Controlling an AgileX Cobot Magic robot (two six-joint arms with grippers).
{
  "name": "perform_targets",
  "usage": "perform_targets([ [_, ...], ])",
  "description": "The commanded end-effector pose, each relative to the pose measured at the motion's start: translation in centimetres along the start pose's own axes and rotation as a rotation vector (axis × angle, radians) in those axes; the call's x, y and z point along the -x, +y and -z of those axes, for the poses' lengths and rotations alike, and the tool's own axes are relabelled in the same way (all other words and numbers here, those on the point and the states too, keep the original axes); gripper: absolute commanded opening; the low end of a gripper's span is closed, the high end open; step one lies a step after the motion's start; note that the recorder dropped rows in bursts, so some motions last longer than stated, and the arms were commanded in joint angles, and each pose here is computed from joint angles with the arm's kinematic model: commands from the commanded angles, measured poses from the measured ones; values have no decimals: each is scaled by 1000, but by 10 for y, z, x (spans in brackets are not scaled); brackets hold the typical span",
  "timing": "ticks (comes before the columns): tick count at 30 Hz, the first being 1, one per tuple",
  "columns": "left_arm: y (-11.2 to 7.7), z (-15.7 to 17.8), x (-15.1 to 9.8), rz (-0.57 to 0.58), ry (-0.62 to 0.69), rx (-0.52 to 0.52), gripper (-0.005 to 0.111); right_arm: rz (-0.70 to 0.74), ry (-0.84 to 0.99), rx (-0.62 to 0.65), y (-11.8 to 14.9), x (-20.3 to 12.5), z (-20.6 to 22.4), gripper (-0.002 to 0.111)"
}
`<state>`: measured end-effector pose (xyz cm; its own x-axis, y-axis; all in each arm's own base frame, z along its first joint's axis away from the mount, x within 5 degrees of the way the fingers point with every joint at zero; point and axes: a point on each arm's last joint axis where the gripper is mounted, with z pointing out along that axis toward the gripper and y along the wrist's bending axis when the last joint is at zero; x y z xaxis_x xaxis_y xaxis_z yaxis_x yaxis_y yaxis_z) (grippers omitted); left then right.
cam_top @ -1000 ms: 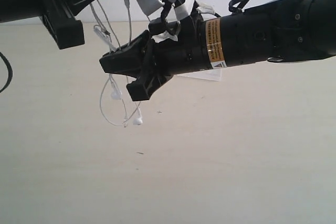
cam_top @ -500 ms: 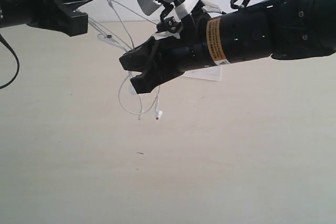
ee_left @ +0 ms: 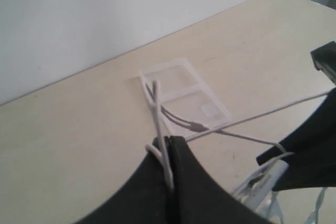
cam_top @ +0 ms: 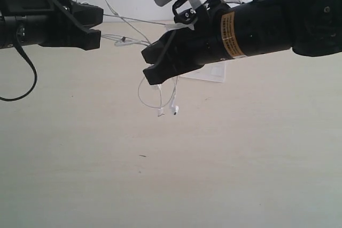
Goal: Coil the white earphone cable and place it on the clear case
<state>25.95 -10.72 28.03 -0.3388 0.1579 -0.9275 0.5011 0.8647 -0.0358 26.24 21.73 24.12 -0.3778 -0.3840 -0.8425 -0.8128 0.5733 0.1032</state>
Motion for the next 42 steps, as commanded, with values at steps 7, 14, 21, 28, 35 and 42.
perform_targets([
  [7,2,-1,-6,49,21,14,0,-4,-7,-214,-20,2,6,0],
  [14,1,-15,-18,58,66,-24,10,3,-26,-220,-18,6,12,0],
  [21,0,-24,-26,61,96,-46,83,4,-30,-221,-18,7,13,0],
  [28,-7,-23,-23,57,66,-128,83,16,-31,-350,-29,8,16,0],
  [35,-9,-23,-25,6,66,-148,62,-53,-57,-697,-61,20,31,0],
  [42,12,-21,-24,-3,42,-61,13,-527,-165,-661,-120,35,23,0],
])
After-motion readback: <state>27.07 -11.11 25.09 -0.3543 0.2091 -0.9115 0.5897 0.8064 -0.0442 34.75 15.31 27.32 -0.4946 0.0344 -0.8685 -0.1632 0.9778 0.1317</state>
